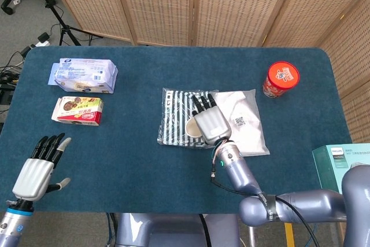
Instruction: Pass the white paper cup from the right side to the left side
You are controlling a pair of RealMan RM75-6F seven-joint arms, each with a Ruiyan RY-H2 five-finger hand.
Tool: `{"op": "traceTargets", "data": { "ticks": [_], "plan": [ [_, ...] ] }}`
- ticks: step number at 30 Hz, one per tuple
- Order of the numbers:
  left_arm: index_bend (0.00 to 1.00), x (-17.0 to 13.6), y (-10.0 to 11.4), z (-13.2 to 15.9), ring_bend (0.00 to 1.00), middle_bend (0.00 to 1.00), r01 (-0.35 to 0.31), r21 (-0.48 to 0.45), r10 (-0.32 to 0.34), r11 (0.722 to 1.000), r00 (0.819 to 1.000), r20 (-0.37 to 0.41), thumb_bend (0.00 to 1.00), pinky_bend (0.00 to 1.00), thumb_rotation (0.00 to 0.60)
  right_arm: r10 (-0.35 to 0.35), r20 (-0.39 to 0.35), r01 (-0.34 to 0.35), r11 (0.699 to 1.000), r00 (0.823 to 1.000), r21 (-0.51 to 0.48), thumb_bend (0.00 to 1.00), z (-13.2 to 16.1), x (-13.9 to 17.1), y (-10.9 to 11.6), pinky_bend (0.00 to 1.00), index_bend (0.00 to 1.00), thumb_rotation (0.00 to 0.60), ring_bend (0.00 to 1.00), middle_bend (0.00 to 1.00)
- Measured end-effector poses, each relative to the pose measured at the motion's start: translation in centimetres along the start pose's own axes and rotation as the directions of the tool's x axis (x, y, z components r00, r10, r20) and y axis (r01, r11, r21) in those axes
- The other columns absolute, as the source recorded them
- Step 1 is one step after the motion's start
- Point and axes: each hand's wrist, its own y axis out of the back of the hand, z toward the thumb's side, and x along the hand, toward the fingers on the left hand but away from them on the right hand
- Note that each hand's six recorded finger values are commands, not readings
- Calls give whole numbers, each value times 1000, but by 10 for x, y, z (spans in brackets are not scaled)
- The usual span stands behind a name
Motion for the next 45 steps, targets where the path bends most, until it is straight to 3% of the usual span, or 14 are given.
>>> {"op": "traceTargets", "data": {
  "ticks": [11,21,45],
  "plan": [
    [0,-1,-1,3,0,0,6,6,-6,1000,1000,10,0,0,600,-5,-109,4,1000,994,-9,337,49,11,6,0,359,600,0,0],
    [0,-2,-1,4,0,0,5,9,-5,1000,1000,12,0,0,600,20,-187,-30,998,982,-51,337,87,12,-4,0,359,600,0,0],
    [0,-1,-6,2,0,0,35,24,-35,999,999,-3,0,0,600,58,-226,-81,993,972,-91,301,113,-1,-35,0,359,600,0,0]
  ]
}}
